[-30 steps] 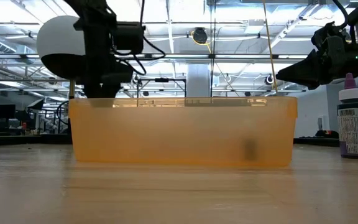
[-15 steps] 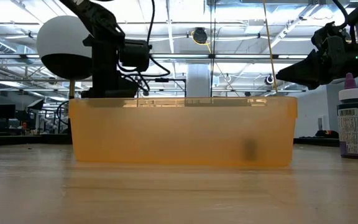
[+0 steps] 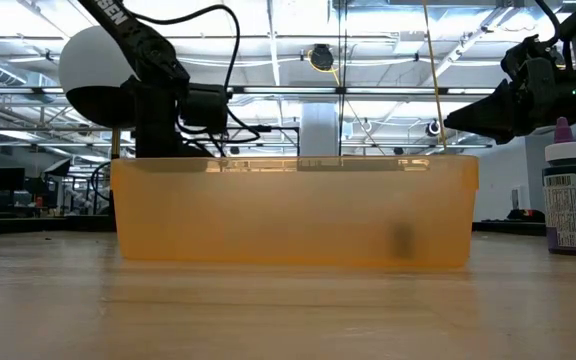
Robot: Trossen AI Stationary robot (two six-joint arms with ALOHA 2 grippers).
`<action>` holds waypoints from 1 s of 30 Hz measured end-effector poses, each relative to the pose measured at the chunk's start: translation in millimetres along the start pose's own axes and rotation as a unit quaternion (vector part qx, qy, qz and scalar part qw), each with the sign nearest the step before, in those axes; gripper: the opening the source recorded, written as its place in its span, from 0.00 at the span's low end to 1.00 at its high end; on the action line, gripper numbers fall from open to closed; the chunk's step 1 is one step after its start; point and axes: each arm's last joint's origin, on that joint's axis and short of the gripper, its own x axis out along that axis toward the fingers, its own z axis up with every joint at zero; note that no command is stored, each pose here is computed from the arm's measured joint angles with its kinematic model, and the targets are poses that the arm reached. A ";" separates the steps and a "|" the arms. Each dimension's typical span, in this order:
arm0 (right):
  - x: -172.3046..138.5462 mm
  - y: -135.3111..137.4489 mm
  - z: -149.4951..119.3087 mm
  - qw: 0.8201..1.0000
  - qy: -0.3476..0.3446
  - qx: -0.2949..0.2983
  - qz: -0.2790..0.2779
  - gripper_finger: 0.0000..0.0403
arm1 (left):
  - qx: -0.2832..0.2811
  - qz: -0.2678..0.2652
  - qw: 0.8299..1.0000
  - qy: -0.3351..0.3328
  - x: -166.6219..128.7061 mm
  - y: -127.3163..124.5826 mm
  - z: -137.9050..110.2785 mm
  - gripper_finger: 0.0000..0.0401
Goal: Pick & Place food coloring
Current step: Put the left bottom orange food coloring bottle into the orange bin
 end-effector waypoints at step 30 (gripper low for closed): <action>0.0 0.0 0.0 1.000 0.000 0.000 0.000 0.21 | 0.023 -0.008 0.999 -0.023 -22.4 4.5 -4.7 0.53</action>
